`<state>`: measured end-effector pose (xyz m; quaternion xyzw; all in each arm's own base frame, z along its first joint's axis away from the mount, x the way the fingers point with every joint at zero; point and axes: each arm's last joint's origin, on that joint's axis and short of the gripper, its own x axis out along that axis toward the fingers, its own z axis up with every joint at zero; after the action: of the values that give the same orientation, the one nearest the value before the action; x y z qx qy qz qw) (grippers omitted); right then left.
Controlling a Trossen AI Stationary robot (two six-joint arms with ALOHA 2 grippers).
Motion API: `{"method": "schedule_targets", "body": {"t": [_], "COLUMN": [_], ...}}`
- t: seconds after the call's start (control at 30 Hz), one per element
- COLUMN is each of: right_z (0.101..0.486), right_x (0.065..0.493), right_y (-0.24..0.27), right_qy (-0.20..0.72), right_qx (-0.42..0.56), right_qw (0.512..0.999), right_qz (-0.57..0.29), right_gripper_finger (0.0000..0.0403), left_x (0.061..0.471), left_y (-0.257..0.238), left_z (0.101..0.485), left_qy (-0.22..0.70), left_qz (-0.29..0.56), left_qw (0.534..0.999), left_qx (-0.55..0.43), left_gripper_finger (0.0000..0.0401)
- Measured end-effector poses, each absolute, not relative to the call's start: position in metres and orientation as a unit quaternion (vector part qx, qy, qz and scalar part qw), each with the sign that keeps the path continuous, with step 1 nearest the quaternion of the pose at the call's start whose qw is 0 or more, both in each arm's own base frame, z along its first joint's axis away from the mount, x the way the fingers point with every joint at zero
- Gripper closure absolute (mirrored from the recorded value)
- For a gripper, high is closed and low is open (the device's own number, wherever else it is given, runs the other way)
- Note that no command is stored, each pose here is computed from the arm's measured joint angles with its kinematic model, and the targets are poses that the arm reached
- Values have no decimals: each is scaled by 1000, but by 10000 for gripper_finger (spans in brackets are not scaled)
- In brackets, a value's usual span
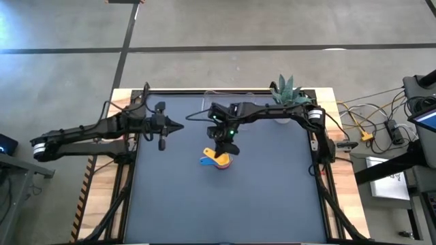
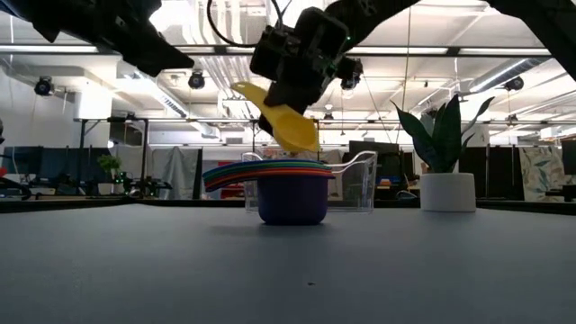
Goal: Nest measuring cups in basket
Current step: Stack the yellow measuring cup on top of the blue measuring cup
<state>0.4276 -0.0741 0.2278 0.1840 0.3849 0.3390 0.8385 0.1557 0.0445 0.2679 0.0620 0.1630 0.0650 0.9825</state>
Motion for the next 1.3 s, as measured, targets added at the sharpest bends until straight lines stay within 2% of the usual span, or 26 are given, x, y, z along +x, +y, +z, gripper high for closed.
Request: {"method": "schedule_targets", "body": {"t": [0.3, 1.3], "right_z": [214, 213], "right_x": [425, 425], "right_y": [-75, -78], "right_qy": [390, 397], "right_qx": [189, 176], "right_qw": [837, 846], "right_qz": [333, 309], "right_gripper_finger": [394, 391], "left_x": [158, 157], "left_y": [45, 45], "left_z": [266, 266], "left_qy": [169, 167], "left_qz": [63, 64], "left_qw": [981, 982], "left_qx": [65, 53], "left_gripper_finger": [401, 401]}}
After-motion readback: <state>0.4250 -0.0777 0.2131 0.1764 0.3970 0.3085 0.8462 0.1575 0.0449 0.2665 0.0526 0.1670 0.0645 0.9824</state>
